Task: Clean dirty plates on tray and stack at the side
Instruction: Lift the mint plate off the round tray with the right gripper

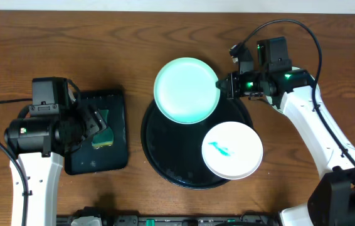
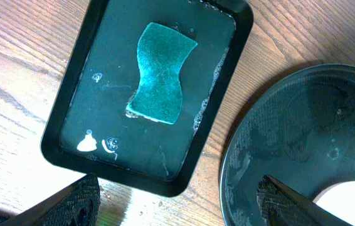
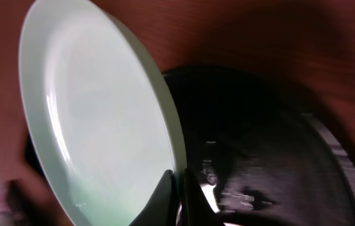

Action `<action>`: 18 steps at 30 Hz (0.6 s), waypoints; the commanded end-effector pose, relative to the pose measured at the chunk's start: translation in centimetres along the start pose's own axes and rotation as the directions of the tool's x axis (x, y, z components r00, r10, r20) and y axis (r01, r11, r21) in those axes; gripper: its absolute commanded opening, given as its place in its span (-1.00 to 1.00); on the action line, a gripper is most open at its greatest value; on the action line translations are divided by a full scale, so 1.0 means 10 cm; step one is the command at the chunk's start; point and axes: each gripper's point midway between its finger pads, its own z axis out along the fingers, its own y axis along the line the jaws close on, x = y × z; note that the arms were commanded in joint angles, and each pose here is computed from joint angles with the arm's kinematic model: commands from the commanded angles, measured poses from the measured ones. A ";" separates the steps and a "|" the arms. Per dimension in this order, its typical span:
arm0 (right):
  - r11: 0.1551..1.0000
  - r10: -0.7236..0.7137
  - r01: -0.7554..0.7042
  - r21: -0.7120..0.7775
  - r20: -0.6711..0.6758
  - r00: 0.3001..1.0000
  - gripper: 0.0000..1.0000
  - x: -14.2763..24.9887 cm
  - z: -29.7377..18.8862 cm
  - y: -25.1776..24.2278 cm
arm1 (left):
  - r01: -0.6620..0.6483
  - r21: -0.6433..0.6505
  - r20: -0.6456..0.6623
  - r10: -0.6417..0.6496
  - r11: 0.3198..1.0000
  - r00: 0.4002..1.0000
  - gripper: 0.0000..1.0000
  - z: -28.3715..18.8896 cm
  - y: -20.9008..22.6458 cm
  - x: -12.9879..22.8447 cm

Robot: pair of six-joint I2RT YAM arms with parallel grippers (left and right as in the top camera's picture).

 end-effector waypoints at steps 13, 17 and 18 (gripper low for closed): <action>0.581 -0.412 0.398 0.710 -0.166 0.896 -0.97 0.00 -0.49 -0.16 | -0.011 0.007 -0.009 0.011 1.000 1.000 0.61 0.00 -0.01 0.02; 0.442 -0.485 0.466 0.766 -0.233 0.843 -0.98 -0.02 -0.55 -0.03 | -0.012 0.007 -0.009 0.012 1.000 1.000 0.61 0.00 -0.01 0.02; 0.428 -0.497 0.477 0.768 -0.241 0.833 -0.98 -0.01 -0.54 0.02 | -0.012 0.007 -0.008 0.012 1.000 1.000 0.61 0.00 -0.01 0.02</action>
